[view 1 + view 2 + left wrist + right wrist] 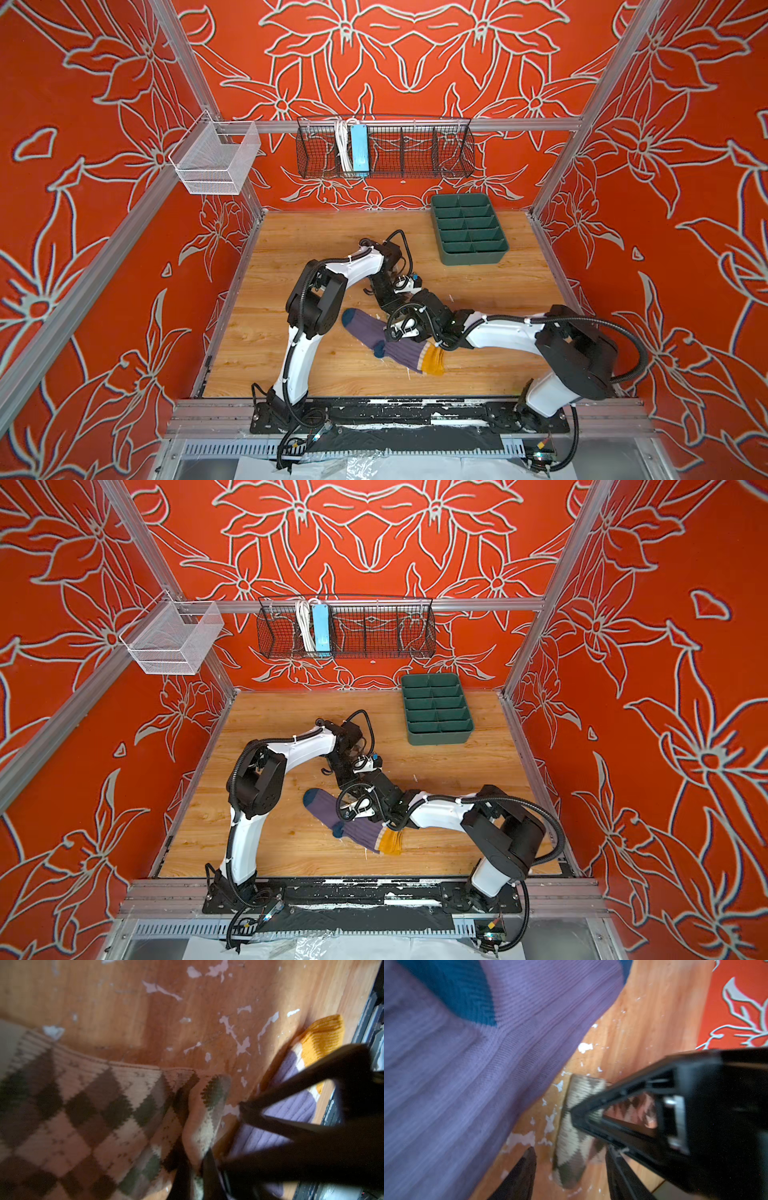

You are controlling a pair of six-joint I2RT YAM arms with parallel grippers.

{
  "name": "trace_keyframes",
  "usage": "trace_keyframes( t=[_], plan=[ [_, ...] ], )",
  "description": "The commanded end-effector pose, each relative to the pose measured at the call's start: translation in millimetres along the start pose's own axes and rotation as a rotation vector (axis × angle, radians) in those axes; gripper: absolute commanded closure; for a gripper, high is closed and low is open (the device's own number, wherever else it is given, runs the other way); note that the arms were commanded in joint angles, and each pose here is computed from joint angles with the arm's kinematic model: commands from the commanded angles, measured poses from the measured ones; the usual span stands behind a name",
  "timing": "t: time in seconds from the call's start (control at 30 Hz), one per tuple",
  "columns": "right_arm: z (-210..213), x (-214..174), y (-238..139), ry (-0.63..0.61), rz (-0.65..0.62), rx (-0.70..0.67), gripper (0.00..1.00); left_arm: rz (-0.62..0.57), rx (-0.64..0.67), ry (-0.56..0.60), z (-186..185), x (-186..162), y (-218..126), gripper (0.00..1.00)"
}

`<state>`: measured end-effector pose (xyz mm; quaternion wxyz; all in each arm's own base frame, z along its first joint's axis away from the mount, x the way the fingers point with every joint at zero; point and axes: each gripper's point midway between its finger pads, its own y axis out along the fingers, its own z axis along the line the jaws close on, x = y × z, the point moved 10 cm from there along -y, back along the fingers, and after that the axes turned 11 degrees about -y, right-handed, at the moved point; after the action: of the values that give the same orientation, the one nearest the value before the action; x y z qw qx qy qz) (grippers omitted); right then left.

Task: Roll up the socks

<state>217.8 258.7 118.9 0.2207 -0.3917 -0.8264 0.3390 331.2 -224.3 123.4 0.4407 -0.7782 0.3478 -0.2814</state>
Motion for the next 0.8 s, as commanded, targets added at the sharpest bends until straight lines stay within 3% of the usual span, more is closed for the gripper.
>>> trace_keyframes(
  t=[0.0, 0.1, 0.23, 0.4, 0.53, 0.63, 0.77],
  plan=[
    [-10, -2, 12, 0.006, 0.036, -0.051, 0.46, 0.024, -0.05, -0.002, -5, -2, 3, 1.0],
    [-7, -5, 20, 0.019, 0.059, -0.025, 0.55, 0.015, -0.047, 0.003, -6, -3, 2, 1.0],
    [-3, -5, 23, 0.025, 0.066, 0.026, 0.75, 0.001, -0.043, 0.014, -9, -6, 0, 0.98],
    [2, -7, 20, 0.013, 0.078, 0.082, 0.98, -0.029, -0.006, 0.02, -11, -6, -5, 0.82],
    [8, -8, 11, 0.009, 0.078, 0.201, 1.0, -0.087, 0.093, 0.018, -12, -5, -20, 0.66],
    [10, -10, 0, 0.05, 0.058, 0.331, 1.0, -0.171, 0.137, 0.028, -17, -8, -42, 0.59],
    [8, -14, -2, 0.089, 0.07, 0.38, 1.0, -0.288, 0.223, -0.014, -13, -13, -72, 0.51]
  ],
)
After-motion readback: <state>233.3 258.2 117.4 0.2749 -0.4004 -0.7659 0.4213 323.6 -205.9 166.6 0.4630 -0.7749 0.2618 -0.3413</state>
